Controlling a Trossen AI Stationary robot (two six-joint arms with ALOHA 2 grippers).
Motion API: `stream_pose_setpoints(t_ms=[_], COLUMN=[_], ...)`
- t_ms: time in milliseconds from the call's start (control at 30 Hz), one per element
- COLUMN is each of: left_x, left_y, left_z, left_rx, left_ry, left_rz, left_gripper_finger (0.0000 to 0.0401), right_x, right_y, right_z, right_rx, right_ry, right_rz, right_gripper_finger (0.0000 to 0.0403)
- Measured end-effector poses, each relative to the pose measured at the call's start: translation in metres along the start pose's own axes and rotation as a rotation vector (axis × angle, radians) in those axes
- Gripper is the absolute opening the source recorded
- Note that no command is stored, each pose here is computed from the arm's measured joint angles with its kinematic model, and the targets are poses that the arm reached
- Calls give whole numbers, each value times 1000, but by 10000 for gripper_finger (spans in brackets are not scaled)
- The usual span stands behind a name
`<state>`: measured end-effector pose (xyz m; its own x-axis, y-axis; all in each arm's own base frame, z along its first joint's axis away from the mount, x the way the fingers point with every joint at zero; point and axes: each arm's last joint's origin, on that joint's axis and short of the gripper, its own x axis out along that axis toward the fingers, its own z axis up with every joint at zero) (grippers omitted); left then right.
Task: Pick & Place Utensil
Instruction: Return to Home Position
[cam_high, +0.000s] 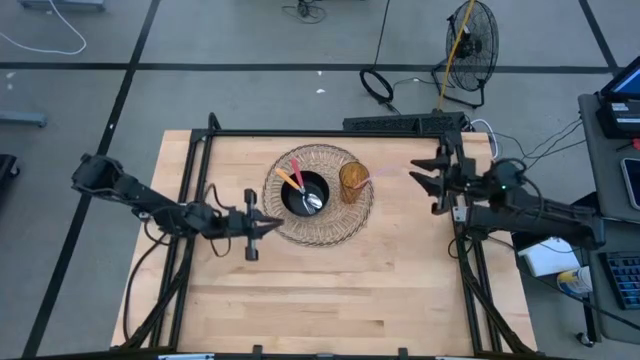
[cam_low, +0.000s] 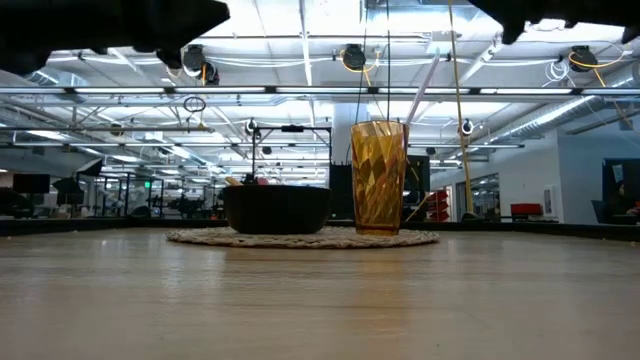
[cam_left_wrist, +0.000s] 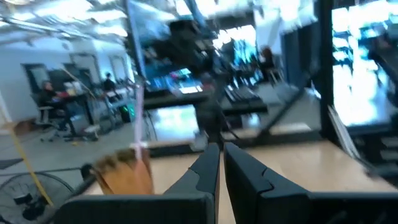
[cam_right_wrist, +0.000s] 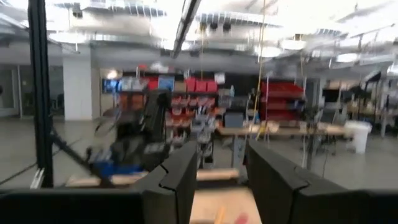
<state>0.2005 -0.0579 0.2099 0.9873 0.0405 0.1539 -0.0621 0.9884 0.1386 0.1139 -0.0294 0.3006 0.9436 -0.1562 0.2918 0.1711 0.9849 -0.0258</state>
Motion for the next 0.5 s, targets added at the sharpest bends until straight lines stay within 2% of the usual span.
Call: stream_pose_setpoints(t_ms=[100,200,300,500], left_x=[6,16,26,23], left_y=[11,24,37,59], left_z=[4,7,6,0], left_rx=[-15,-32,-38,0], left_ry=[-37,-52,-27,-13], left_rz=[16,-45,-88,-14], left_gripper_finger=[24,24,24,24], right_x=[-4,-5,-4,-11], right_y=[2,7,11,19], right_z=[-7,-17,-31,-65], right_rx=[19,27,29,10], right_ry=[84,109,117,98], right_rz=[59,168,205,264], right_gripper_finger=[128,128,128,128])
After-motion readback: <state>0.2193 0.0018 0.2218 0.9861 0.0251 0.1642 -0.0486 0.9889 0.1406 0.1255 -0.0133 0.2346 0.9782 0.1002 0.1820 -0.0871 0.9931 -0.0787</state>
